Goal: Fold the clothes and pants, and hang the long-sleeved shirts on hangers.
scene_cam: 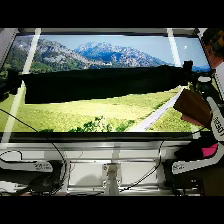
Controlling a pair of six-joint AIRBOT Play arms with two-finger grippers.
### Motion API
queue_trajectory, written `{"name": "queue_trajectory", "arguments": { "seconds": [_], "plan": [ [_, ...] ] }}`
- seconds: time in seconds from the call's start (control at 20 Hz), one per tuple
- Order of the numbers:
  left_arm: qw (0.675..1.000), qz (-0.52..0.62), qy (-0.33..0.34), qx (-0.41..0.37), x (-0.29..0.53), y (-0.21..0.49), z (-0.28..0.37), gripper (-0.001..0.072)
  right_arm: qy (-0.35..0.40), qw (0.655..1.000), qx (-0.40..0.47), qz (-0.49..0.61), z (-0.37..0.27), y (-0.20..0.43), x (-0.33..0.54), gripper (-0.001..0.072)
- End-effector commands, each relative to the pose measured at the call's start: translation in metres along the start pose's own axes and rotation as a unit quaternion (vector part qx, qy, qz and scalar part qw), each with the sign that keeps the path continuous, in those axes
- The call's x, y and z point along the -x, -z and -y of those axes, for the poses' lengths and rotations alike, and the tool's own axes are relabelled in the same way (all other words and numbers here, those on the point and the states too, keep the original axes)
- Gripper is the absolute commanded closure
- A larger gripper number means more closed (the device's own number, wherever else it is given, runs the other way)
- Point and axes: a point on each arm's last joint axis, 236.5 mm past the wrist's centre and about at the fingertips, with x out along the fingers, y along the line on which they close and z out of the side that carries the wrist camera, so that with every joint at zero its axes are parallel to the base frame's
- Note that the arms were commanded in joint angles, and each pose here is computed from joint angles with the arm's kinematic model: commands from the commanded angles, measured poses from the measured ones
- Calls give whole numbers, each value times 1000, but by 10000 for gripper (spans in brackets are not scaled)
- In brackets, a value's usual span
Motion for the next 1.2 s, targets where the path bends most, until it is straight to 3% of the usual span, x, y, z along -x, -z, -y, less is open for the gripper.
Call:
{"name": "queue_trajectory", "arguments": {
  "seconds": [0.0,0.2,0.25,0.3,0.35,0.4,0.6,0.8,0.95,1.15],
  "plan": [
    [1000,9,-16,5,-15,6,-10,672,6,999,-24,33,10,-6,-11,668],
    [1000,-5,-23,5,-25,19,-17,657,7,1000,-9,29,10,5,-14,644],
    [1000,-6,-23,4,-26,20,-17,578,6,1000,-8,26,9,8,-15,572],
    [1000,-7,-21,3,-26,21,-15,415,7,1000,-6,23,8,10,-15,452],
    [1000,-10,-19,-4,-25,22,-13,351,8,1000,3,20,8,12,-15,347],
    [999,-13,-17,-29,-24,23,-12,351,8,1000,27,10,6,16,-15,323],
    [987,-37,11,-158,-11,29,7,331,-16,977,209,-31,-29,29,-11,311],
    [951,-71,14,-302,17,35,14,330,-59,920,378,-89,-73,53,3,309],
    [929,-99,-5,-357,37,34,3,335,-66,893,427,-127,-86,66,14,309],
    [930,-147,1,-336,51,44,-13,334,-65,876,438,-191,-79,89,27,308]
  ]
}}
